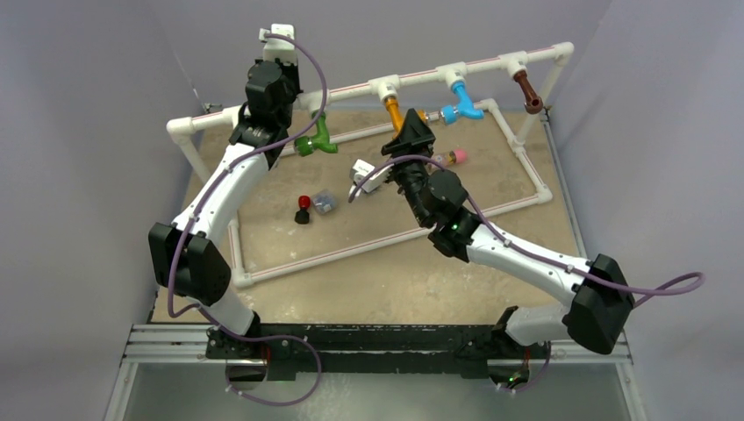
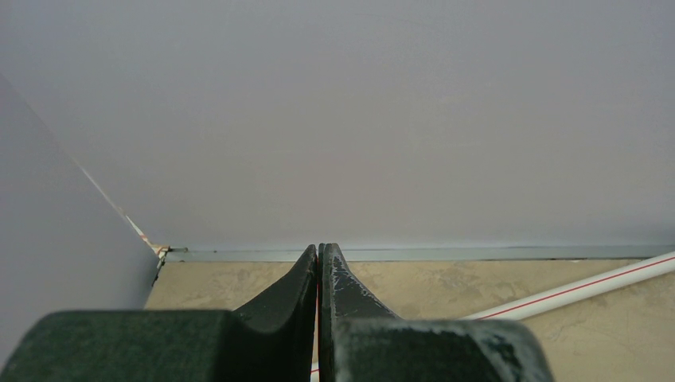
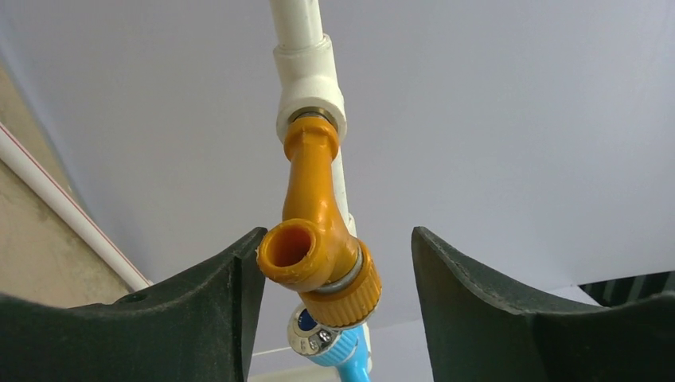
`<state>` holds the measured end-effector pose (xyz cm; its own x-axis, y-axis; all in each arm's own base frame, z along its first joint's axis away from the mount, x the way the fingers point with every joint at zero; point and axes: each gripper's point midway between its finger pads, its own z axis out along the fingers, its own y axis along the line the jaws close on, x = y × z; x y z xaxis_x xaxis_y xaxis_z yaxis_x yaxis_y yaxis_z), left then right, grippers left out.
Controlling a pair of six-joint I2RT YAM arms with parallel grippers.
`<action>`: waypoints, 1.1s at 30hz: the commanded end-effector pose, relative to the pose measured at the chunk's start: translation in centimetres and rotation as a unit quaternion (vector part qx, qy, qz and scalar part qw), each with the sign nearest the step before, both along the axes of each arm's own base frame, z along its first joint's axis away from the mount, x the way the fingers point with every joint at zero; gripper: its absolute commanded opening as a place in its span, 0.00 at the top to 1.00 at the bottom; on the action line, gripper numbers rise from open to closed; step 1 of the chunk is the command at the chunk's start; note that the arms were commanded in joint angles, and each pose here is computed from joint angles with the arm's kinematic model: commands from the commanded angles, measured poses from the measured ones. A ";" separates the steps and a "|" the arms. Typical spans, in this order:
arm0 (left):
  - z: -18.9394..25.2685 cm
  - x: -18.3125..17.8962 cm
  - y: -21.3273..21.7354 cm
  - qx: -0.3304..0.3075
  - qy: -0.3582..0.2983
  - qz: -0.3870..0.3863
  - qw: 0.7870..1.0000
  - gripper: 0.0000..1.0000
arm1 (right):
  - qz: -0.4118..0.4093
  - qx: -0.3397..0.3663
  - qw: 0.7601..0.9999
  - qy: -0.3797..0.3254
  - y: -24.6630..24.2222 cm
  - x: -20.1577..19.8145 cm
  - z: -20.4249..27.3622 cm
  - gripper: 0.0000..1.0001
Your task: Install the water faucets
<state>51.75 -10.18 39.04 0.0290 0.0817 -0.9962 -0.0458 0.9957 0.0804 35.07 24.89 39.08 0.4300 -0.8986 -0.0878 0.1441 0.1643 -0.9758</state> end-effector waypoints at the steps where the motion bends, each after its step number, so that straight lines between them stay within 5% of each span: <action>1: -8.9 0.2 -1.5 0.051 0.124 -0.028 0.991 1.00 | 0.004 0.035 0.999 -0.027 0.0 0.3 2.7 0.36; 9: -8.8 0.2 -1.6 0.051 0.123 -0.029 0.991 1.00 | 0.000 0.063 0.998 -0.014 0.1 1.0 2.0 0.63; 16: -8.8 0.2 -1.6 0.052 0.123 -0.028 0.991 1.00 | -0.016 0.120 0.993 0.002 -0.8 1.2 1.2 0.98; 27: -8.7 0.2 -1.6 0.052 0.122 -0.029 0.991 1.00 | 0.031 0.268 0.962 0.045 -0.4 0.9 2.1 1.00; 33: -8.7 0.2 -1.7 0.050 0.123 -0.030 0.991 1.00 | 0.099 0.418 0.896 0.113 1.0 0.2 3.5 1.00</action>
